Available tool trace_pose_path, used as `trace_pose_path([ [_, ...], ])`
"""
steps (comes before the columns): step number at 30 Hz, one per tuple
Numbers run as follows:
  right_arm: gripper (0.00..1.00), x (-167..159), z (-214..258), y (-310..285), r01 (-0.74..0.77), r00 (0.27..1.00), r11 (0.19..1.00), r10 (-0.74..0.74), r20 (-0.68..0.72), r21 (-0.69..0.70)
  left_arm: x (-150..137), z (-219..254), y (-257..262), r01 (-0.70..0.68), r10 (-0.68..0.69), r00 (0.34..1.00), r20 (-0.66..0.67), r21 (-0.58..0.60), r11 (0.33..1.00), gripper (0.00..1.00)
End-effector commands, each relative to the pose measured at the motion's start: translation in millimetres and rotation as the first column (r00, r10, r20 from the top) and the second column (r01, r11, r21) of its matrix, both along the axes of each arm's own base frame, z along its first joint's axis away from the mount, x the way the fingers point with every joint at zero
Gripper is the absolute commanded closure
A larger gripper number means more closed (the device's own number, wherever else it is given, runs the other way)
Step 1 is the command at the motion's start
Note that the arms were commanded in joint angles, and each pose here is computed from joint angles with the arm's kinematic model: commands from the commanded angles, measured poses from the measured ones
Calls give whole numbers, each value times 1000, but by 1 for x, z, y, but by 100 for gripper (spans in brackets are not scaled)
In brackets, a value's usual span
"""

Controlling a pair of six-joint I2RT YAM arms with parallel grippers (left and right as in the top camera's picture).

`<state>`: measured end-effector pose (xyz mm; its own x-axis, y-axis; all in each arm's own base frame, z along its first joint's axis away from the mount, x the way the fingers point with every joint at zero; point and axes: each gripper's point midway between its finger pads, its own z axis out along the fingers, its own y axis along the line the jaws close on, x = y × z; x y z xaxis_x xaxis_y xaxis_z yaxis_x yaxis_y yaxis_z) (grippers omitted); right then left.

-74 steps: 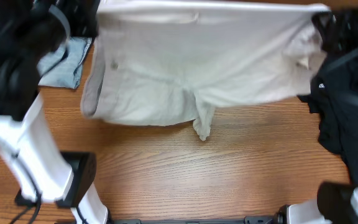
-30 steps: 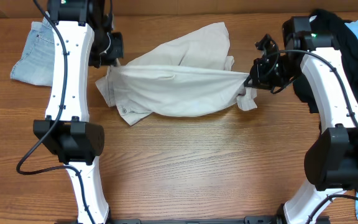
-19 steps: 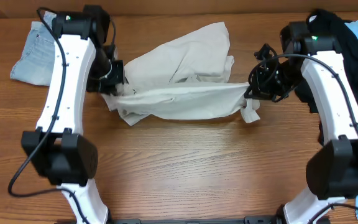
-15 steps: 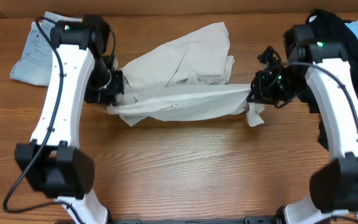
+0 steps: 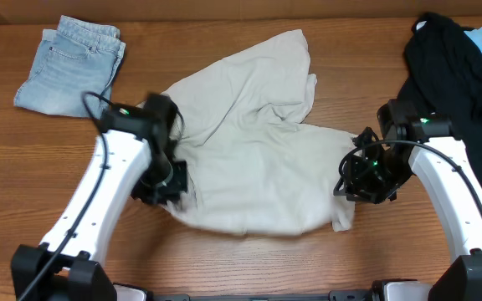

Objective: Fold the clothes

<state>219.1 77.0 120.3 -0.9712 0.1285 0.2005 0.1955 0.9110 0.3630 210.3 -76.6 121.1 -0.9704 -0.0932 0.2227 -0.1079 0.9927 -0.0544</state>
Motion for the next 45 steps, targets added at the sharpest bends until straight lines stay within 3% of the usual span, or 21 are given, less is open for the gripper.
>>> trace_pose_path([
  [1,63,8,5,0,15,998,1000,-15,54,-1,-23,-15,-16,-2,1,998,-68,-13,1000,67],
  [5,54,25,19,0,16,989,1000,-16,148,4,-23,-15,-23,17,-17,998,-55,-14,1000,52],
  [8,41,52,45,1,-10,958,1000,7,288,8,-6,-4,-24,17,-17,1000,10,-13,1000,39],
  [13,21,97,73,3,-34,873,999,27,488,6,52,24,-25,34,-34,967,252,3,999,0],
  [17,18,132,88,5,-35,784,999,23,620,7,110,49,-20,34,-30,883,468,1,999,0],
  [21,18,153,98,6,-36,719,999,20,694,8,148,50,24,-79,22,826,563,78,994,0],
  [29,19,156,96,6,-35,719,999,20,695,7,187,8,108,-196,112,831,544,99,976,0],
  [35,20,155,96,6,-35,721,999,20,692,8,220,-41,118,-132,113,836,537,-3,991,6],
  [45,34,154,94,5,-33,728,999,21,685,4,255,-73,124,-139,116,797,593,-6,990,17],
])
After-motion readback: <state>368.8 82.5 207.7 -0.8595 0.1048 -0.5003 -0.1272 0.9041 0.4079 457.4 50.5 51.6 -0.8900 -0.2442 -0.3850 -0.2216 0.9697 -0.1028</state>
